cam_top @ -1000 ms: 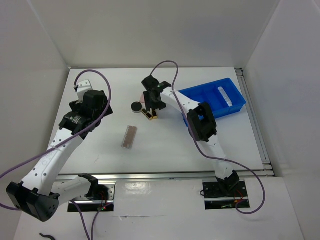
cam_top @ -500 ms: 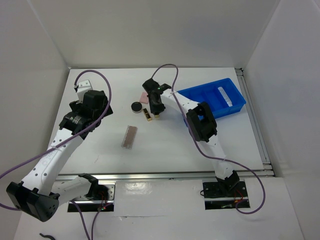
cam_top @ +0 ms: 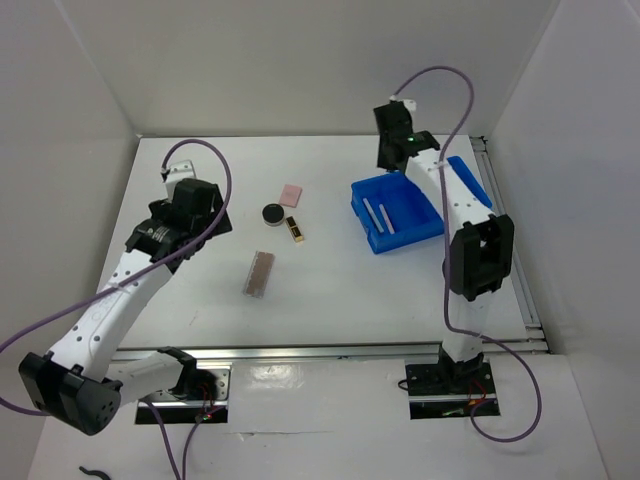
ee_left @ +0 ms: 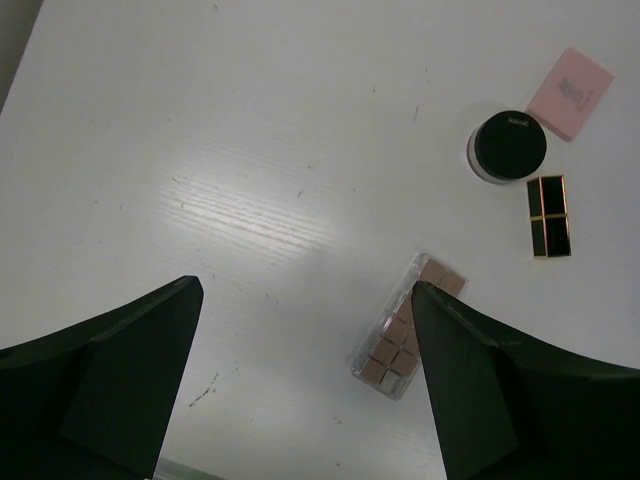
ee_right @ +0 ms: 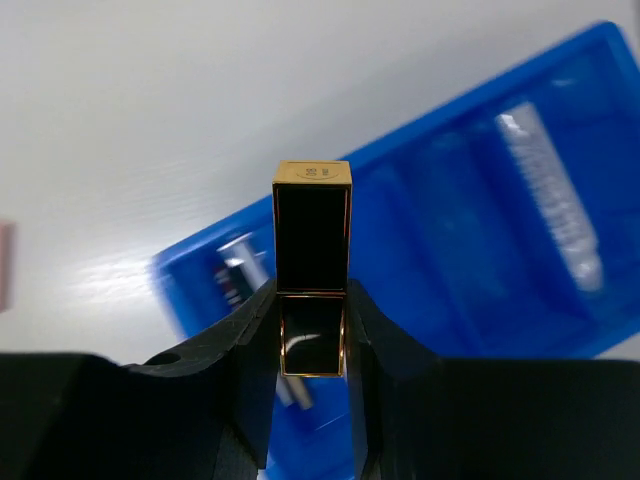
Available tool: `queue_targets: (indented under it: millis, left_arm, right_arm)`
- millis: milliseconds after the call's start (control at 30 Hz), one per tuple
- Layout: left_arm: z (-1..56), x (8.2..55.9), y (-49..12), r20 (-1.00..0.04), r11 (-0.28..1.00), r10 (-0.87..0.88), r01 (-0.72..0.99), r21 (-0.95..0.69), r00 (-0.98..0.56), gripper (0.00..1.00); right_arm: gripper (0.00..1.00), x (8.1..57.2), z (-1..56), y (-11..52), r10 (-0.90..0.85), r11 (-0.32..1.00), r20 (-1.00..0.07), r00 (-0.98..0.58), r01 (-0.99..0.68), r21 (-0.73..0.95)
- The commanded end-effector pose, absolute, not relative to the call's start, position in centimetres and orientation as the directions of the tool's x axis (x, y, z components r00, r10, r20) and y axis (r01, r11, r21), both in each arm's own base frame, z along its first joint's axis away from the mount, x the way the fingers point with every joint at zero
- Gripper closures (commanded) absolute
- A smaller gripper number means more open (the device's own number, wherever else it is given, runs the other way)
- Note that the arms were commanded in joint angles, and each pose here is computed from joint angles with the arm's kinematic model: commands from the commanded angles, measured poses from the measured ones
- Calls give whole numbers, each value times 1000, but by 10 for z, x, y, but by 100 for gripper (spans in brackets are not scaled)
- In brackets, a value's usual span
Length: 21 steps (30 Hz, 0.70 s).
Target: Organize the makeup
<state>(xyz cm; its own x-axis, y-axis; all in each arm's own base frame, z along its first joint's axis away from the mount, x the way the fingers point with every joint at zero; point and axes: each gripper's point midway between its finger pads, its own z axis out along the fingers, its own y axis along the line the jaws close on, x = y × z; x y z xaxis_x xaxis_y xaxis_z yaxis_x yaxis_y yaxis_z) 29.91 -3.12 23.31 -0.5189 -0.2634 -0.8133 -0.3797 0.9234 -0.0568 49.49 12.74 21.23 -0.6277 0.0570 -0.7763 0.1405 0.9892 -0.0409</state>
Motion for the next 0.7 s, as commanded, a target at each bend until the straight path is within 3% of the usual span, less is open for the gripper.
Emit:
queue_targets:
  millis: [0,367,500,667]
  left_arm:
    - [238,310,-41,-807,942,-242,-329,-62,-540,0]
    - [232,312,-44,-787,945,-233,-322,-46,-571,0]
    - [232,312,-44,-787,945,-233,-322,-47,-571,0]
    - [229,315,-50,-776,953,-225,-300,-48,-589,0]
  right_arm:
    - [85,492,181,91,85,971,-730,-678,222,-94]
    - [82,491,116,57,144,957,-620,-772,268,-111]
    - [63,493,109,59,143,959,-609,-780,262,-110]
    - [22,510,135,61,99,966,-637,-765,226,-121]
